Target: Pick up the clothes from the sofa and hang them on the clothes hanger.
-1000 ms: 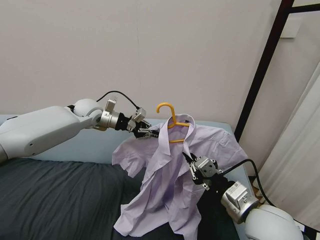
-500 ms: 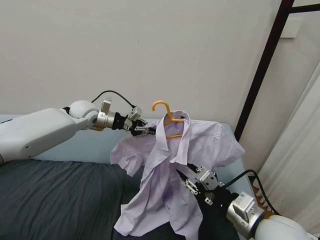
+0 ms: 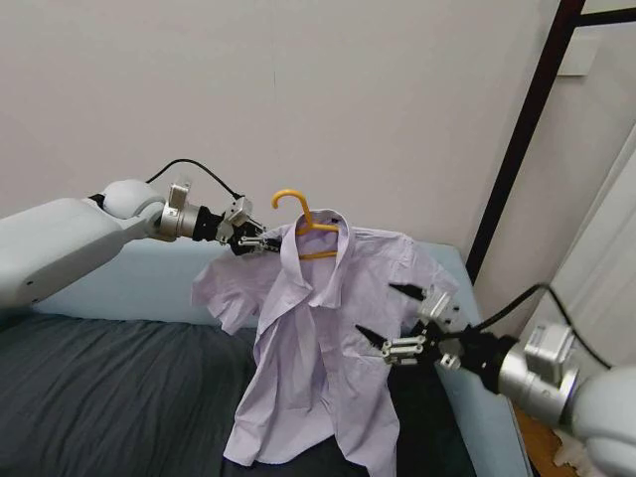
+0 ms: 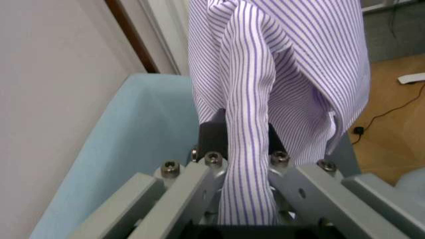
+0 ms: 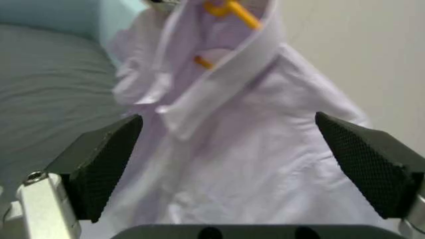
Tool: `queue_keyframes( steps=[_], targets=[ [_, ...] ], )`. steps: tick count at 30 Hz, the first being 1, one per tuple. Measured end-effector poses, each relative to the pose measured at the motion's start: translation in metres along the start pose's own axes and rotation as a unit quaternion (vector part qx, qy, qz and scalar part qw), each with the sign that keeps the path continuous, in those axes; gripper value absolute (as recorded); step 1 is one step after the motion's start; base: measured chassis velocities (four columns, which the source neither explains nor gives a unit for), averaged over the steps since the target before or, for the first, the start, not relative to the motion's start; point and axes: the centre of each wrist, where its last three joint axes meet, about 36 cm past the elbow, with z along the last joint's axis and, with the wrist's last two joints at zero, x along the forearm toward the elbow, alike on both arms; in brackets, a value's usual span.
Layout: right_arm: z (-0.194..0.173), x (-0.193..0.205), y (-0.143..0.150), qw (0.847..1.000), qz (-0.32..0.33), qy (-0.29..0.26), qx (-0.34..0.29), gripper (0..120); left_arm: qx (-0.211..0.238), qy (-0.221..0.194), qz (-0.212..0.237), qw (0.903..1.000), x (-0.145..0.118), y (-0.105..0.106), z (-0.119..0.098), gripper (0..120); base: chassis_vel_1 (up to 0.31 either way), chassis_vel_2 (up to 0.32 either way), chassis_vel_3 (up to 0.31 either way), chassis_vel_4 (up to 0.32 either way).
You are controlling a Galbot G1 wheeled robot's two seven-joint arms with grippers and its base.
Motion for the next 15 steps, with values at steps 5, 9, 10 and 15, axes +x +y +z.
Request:
queue_keyframes(
  steps=[5,9,10,15],
  targets=[
    [-0.017,0.011,-0.048,1.0,-0.009,0.028,0.004,100,-0.021,-0.002,0.042,0.9989,-0.011,0.003,-0.02,1,0.0,0.0,0.0,0.0],
    [-0.025,0.019,-0.062,0.999,-0.006,0.052,0.009,100,-0.032,-0.002,0.074,0.9967,-0.028,0.004,-0.032,1,0.0,0.0,0.0,0.0],
    [-0.025,0.019,-0.062,0.999,-0.006,0.052,0.009,100,-0.032,-0.002,0.074,0.9967,-0.028,0.004,-0.032,1,0.0,0.0,0.0,0.0],
    [-0.023,0.024,-0.073,0.995,-0.024,0.092,0.007,100,-0.035,0.003,0.104,0.9939,-0.048,-0.004,-0.037,1,0.0,0.0,0.0,0.0]
  ],
)
